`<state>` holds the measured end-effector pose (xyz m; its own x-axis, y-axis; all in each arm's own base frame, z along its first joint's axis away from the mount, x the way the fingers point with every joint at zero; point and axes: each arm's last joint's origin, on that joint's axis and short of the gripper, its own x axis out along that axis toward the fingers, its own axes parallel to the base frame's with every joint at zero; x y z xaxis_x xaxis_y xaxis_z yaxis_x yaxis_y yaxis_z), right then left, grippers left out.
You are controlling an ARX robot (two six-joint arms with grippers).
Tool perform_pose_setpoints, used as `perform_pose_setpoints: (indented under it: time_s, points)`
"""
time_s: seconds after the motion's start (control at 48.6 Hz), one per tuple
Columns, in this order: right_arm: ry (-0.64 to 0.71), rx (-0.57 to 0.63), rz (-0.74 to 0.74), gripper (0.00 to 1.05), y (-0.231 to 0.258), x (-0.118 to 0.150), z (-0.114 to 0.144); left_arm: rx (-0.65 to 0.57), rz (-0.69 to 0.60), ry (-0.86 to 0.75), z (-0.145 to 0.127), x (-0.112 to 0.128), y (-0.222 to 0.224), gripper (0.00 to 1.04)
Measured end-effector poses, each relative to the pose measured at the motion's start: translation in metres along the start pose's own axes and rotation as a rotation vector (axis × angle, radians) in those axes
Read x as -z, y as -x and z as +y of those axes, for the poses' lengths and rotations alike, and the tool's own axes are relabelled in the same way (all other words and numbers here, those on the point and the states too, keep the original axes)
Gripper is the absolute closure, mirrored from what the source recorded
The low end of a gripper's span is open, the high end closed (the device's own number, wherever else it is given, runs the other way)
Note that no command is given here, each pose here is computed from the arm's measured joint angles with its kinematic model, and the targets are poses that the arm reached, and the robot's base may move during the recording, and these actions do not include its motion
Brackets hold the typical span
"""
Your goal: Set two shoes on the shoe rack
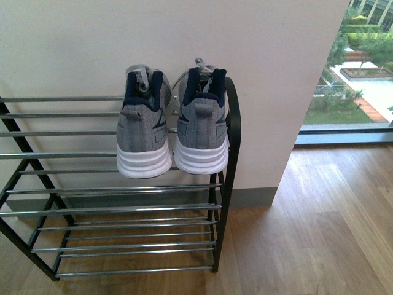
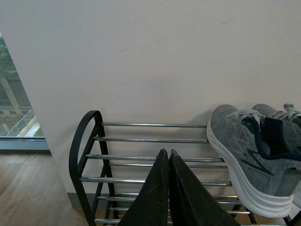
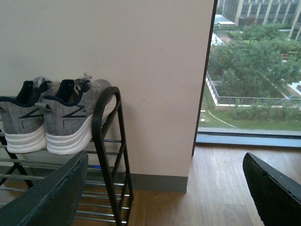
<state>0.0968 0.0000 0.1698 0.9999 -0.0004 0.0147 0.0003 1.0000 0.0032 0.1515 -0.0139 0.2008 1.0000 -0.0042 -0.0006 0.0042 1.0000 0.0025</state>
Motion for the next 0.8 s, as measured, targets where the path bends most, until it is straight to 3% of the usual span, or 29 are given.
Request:
perform_pose_setpoints:
  time_s: [0.247,0.802]
  points:
    - [0.000,0.000,0.000,0.09,0.000,0.000,0.000,-0.009,0.002,0.000,0.013,0.011,0.012,1.04]
    - [0.000,0.000,0.000,0.09,0.000,0.000,0.000,0.000,-0.019,0.000,0.013,0.029,0.034,1.04]
